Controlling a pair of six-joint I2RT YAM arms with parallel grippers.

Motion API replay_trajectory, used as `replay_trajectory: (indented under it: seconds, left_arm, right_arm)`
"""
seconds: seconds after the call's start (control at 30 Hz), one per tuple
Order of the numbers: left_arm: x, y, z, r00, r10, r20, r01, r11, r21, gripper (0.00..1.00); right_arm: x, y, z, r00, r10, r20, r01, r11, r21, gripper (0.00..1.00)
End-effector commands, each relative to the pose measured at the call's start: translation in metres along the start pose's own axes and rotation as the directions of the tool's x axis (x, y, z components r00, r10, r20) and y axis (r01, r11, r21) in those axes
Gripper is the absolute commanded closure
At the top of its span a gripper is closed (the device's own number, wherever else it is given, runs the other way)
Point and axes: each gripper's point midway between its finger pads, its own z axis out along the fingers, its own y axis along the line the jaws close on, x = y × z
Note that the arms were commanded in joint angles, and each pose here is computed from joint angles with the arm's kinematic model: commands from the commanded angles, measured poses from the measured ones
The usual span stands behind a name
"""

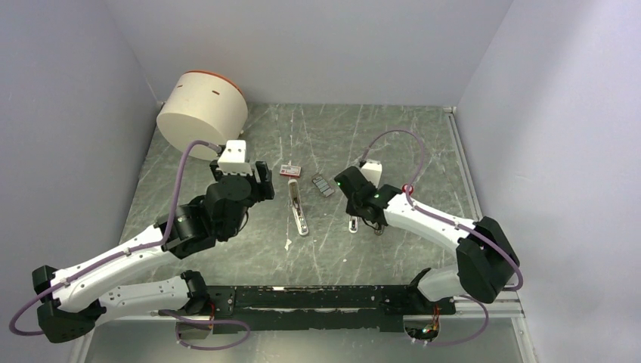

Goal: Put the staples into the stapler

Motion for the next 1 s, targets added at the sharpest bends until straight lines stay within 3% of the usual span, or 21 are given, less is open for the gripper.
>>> replay_trajectory:
  seconds: [0.0, 0.3, 0.97]
  left_arm:
    - [-0.013, -0.008, -0.001, 0.999, -0.049, 0.013, 0.048, 0.998, 0.029, 0.26]
    - [-0.014, -0.021, 0.001, 1.0, -0.023, 0.003, 0.023, 0.997, 0.078, 0.26]
    - [-0.003, -0.029, 0.007, 1.0, -0.012, -0.007, 0.013, 0.995, 0.099, 0.26]
  right_arm:
    - [-0.002, -0.01, 0.003, 0.996, 0.078, 0.038, -0.079, 0.997, 0.02, 0.78]
    - [0.009, -0.009, 0.014, 0.987, 0.154, 0.037, -0.154, 0.988, -0.002, 0.78]
    - [0.018, -0.018, 0.02, 0.997, 0.074, 0.032, -0.074, 0.997, 0.014, 0.79]
